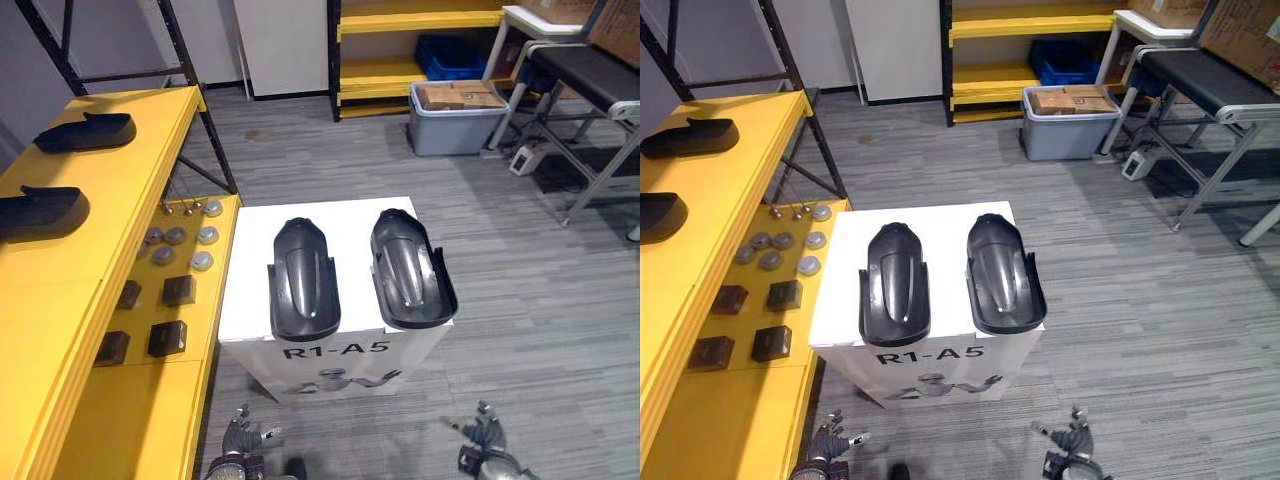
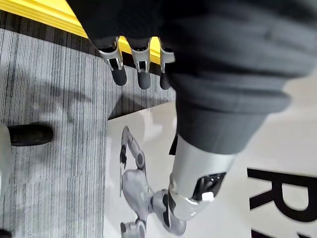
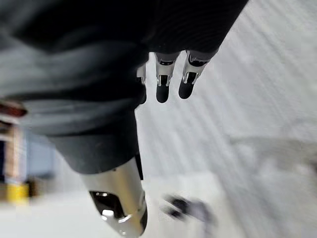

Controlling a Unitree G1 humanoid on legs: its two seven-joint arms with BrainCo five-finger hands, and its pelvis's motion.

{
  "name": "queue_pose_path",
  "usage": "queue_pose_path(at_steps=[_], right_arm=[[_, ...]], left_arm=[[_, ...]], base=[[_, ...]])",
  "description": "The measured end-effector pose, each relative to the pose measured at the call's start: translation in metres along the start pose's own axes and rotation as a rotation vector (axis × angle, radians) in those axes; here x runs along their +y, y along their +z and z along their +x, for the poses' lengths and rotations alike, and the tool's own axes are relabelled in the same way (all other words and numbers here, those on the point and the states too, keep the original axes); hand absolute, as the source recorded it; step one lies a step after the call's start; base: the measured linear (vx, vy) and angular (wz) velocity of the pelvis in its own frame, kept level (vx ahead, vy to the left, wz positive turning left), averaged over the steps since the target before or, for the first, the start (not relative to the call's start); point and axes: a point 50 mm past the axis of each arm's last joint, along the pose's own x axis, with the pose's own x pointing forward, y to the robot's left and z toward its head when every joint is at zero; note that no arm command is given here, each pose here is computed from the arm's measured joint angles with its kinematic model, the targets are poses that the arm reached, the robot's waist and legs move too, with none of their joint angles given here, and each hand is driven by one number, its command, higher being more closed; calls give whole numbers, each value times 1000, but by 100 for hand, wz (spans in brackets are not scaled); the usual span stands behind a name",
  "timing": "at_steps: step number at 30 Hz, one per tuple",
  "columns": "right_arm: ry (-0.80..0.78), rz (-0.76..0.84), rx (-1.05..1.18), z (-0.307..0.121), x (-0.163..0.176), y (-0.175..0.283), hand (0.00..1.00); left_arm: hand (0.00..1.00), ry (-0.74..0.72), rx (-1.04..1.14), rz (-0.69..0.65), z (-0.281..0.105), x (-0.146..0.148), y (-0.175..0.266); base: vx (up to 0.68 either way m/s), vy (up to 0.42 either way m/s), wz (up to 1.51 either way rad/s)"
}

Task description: Walk over and take plastic housings, then place them on the shelf

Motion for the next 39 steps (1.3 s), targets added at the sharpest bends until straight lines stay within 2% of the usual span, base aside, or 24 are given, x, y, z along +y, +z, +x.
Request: queue_pose_path(at_steps=[5, 10, 13, 18, 29, 36, 37, 39], right_arm=[[-68, 15, -259, 4, -23, 64, 0], [-55, -13, -481, -2, -23, 119, 0], [-8, -64, -602, -5, -6, 151, 0], [64, -129, -707, -6, 26, 179, 0], [127, -222, -573, 25, 68, 176, 0], [125, -299, -407, 47, 79, 163, 0], [135, -310, -394, 49, 83, 164, 100], [149, -331, -396, 51, 88, 169, 100]], left_arm=[[0, 5, 16, 2, -6, 5, -9], [0, 7, 39, 6, -11, 7, -18], [0, 0, 36, 7, -11, 7, -17], [0, -12, 34, 10, -11, 6, -17], [0, -58, 42, 38, -13, -5, -20], [0, -78, 36, 54, -13, -10, -18], [0, -80, 35, 54, -12, -11, -18], [0, -87, 34, 58, -13, -13, -18]], base=[[-26, 11, -13], [-38, 21, -15], [-22, 10, -2], [-6, -2, 11], [4, -4, 9], [-28, 1, 9], [-39, 0, 2], [-34, 1, 0]])
